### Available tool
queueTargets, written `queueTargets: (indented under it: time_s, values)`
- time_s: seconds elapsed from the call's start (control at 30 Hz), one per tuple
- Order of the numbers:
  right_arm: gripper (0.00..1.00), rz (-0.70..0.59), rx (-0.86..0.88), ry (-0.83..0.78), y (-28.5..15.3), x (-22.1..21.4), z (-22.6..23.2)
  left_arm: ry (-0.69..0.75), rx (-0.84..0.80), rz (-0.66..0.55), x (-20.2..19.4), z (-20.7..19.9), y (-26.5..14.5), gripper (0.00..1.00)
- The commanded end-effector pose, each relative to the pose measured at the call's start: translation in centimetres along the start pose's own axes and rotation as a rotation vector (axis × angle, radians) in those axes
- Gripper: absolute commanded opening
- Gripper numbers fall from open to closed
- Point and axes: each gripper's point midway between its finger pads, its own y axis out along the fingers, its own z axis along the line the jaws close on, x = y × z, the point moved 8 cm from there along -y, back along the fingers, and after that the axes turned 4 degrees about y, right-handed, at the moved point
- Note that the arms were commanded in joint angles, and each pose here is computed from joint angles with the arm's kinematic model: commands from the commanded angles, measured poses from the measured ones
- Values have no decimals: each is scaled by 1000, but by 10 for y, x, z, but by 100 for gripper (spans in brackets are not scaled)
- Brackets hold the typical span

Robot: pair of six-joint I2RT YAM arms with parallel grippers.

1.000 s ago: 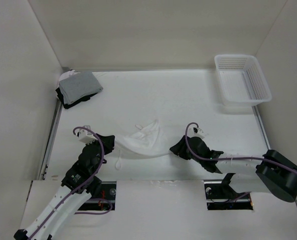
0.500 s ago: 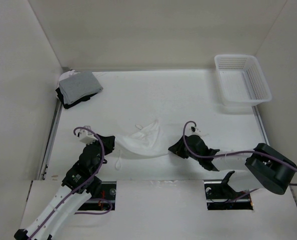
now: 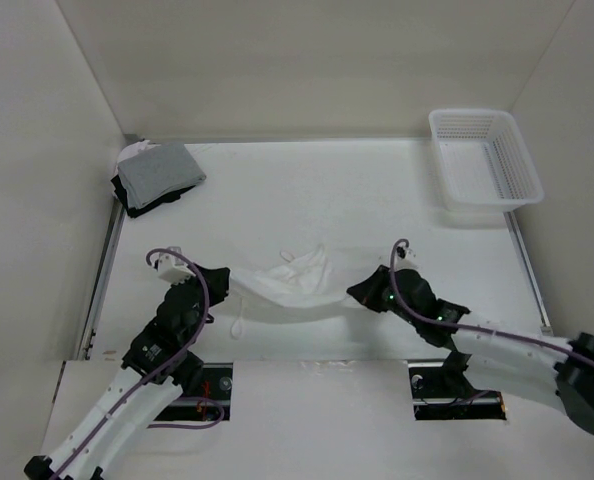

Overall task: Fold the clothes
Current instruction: Fold the tank top

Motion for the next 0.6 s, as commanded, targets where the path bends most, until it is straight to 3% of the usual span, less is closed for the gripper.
queueTargets:
  time_s: [0.0,0.17,0.3,0.43,0.57]
  values:
    - [4,-118,76,-91,-34,28,36,-40,-121,-147,51,-37,-14,1]
    - [4,-271,162,-201,-118,66,80,-72,-240,-284,105,-67,-49,1]
    - [5,-306,227,-259,-172,81,107,-95,-299,-341,127,-76,-73,1]
    - [6,-225,305,-276,-204,76,128,-123,-346,-348,135,-78,-88,1]
    - [7,-104,326,-265,-207,54,129,-145,-338,-322,129,-72,-92,1]
